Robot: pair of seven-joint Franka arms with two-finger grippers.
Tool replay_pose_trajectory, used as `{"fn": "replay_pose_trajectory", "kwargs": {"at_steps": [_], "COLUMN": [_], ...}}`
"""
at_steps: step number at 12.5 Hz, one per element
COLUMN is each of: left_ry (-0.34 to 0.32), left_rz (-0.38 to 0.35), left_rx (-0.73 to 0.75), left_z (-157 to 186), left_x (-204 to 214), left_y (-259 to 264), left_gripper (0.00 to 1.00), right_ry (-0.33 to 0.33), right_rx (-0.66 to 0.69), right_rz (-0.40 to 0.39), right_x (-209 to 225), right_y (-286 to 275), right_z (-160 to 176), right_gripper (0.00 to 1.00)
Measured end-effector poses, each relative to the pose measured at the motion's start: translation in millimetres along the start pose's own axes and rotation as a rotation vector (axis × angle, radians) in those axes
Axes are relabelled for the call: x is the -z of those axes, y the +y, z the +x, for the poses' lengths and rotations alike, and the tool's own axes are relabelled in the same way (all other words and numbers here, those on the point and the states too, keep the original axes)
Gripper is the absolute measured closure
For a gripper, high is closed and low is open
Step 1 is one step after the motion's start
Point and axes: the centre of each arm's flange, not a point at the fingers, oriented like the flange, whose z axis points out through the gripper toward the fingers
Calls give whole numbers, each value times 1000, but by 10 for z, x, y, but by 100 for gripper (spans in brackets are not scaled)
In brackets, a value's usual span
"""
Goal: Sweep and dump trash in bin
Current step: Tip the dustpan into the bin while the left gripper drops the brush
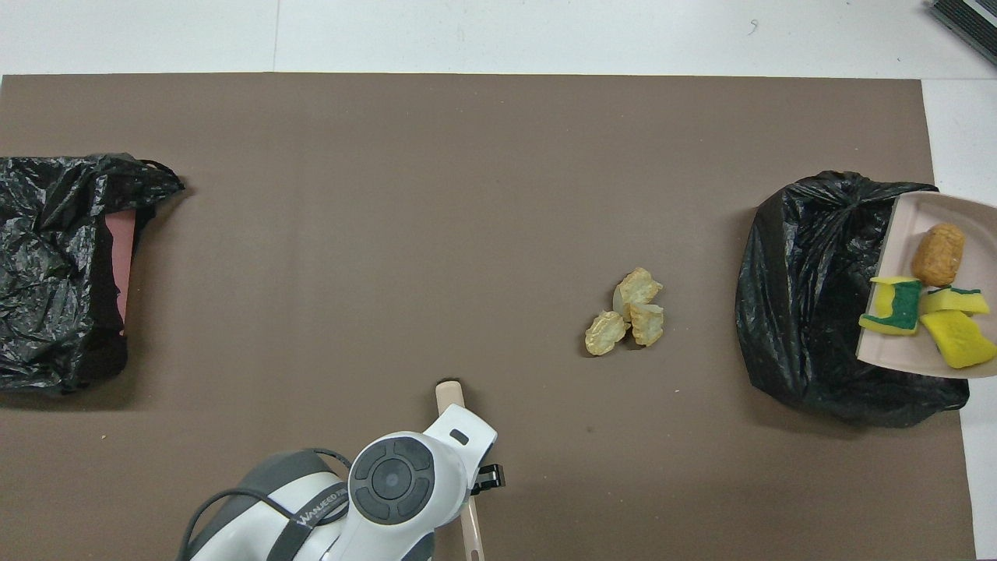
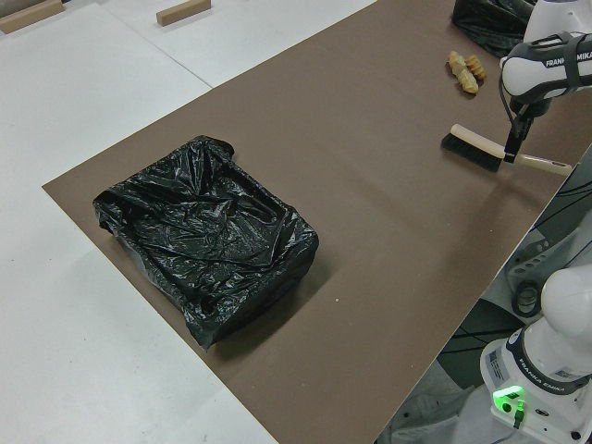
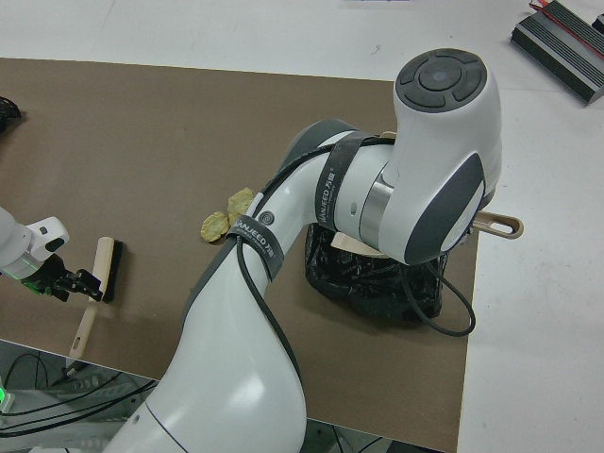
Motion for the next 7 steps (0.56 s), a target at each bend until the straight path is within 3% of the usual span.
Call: {"fn": "replay_pose_trajectory", "kwargs": {"at_steps": [3,7], "left_ry": [131,290], "left_rz": [17,-14], "left_rx": [-91,-244], "left_z": [413,1271], "left_x": [411,1421], "left_y": [-28,-507], "left_gripper": [0,0], "right_ry": [-159,-331], "right_rx": [148,324], "right_rz": [-17,-27], "right_x": [-17,-49], "right_y": [148,233], "right_z": [317,734], "right_gripper": [69,69]}}
